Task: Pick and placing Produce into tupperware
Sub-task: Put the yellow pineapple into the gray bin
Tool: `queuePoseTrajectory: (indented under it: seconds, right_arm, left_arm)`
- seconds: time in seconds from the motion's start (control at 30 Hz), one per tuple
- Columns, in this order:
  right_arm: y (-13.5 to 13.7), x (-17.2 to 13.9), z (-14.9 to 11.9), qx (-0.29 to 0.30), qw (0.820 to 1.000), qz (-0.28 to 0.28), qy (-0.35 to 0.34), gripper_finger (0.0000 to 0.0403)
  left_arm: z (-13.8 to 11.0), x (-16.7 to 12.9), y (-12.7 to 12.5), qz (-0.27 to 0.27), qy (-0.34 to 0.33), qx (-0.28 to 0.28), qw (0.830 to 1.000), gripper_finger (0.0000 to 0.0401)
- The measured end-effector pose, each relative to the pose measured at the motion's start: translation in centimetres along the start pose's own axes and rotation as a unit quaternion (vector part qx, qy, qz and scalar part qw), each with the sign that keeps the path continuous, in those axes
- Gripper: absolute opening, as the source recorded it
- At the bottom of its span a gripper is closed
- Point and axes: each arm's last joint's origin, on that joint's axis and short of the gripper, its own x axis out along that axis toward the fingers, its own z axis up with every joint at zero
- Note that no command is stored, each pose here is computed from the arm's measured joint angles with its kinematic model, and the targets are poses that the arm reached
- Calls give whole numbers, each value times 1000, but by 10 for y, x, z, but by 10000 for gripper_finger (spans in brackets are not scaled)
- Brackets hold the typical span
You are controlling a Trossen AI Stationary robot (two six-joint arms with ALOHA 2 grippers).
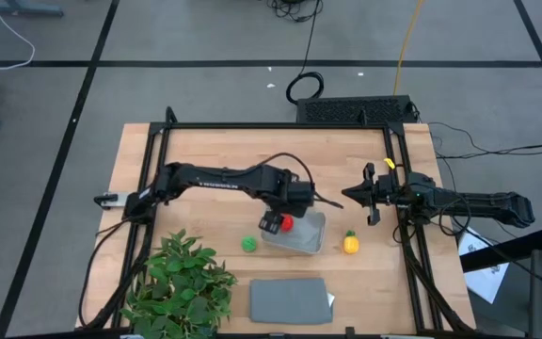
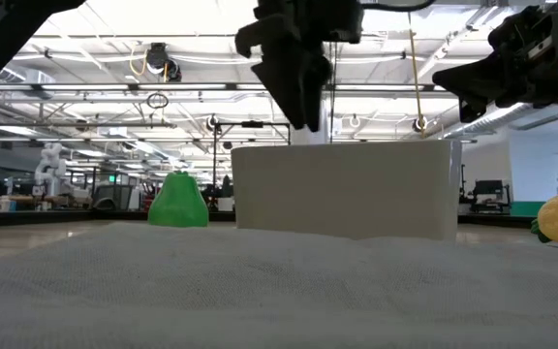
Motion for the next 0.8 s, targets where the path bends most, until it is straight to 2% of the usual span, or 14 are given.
queuePoseTrajectory:
  seconds: [0.2,0.33,0.53,0.8]
  right_arm:
    - [0,0,0,0,1000,0,2,0]
    - [0,0,0,-1,1000,0,2,0]
    - [0,0,0,-1,1000,0,2,0]
    - [0,0,0,0,1000,0,2,0]
  left_arm:
    - [-13,-5,12,9,33,-30,999,112]
    - [-14,-8,15,3,23,-34,999,18]
    - [-16,-21,16,25,10,-21,999,4]
    - [-38,-90,26,93,-59,-50,993,1]
